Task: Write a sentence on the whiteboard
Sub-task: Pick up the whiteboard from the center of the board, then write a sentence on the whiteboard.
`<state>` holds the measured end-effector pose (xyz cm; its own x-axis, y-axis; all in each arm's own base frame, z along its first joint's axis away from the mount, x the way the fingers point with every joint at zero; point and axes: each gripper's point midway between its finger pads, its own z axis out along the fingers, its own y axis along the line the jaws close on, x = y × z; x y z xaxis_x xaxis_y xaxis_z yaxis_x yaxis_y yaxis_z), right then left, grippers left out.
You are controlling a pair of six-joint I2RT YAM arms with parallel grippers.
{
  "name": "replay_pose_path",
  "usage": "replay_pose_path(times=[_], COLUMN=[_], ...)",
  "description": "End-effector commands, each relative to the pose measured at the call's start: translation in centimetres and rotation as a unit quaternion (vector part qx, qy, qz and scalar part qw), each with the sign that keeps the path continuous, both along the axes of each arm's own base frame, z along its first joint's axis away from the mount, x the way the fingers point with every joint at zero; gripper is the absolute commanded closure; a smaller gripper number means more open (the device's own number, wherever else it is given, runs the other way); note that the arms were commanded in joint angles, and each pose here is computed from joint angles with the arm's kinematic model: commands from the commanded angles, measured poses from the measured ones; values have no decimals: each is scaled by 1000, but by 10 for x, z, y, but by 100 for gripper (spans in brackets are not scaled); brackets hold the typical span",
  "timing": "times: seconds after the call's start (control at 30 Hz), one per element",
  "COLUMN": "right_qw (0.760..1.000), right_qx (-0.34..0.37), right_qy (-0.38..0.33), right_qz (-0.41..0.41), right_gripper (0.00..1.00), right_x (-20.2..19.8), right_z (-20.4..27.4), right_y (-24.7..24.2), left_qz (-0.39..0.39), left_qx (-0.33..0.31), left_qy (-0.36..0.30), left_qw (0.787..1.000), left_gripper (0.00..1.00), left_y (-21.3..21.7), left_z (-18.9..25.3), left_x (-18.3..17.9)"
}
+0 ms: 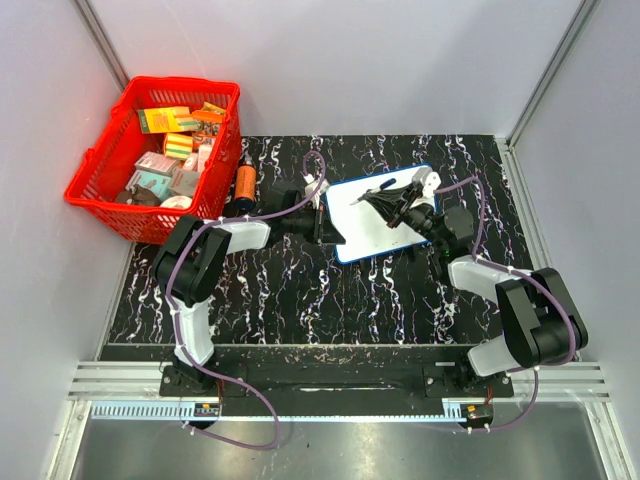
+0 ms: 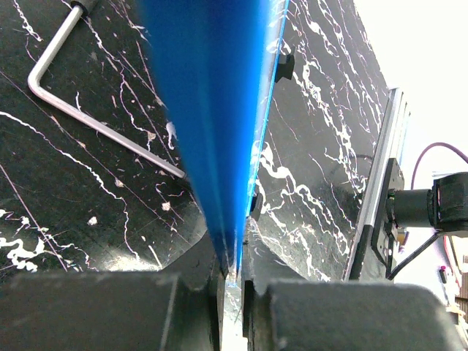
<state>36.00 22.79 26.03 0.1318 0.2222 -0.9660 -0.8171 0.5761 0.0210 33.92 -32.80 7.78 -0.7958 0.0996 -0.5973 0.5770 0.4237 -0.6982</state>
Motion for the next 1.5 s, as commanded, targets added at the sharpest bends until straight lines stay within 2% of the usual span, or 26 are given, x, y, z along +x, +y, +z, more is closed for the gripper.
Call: replay_pose_path(times=[0.0,0.13,0.37,0.77,1.47], right_qw=[995,994,985,978,978], right_qx=[7,1,-3,-12,-3], right_qy=[-91,-72,-106,-138,-132], right_qz=[-51,-84,-136,-156,-163], right_gripper=[100,100,100,100,100], right_x=[3,20,28,30,38], right_z=[21,16,18,15,15], right_y=[-3,-3,-3,15,20], left_qz=[36,35,36,37,32], left_qx=[96,96,97,96,104], left_qy=[56,58,59,63,68], left_qw=[993,993,993,993,992], left_gripper=[100,100,100,100,100], left_y=[25,24,25,24,21], left_z=[-62,-64,-65,-69,-76], left_x=[-14,-14,-14,-17,-24])
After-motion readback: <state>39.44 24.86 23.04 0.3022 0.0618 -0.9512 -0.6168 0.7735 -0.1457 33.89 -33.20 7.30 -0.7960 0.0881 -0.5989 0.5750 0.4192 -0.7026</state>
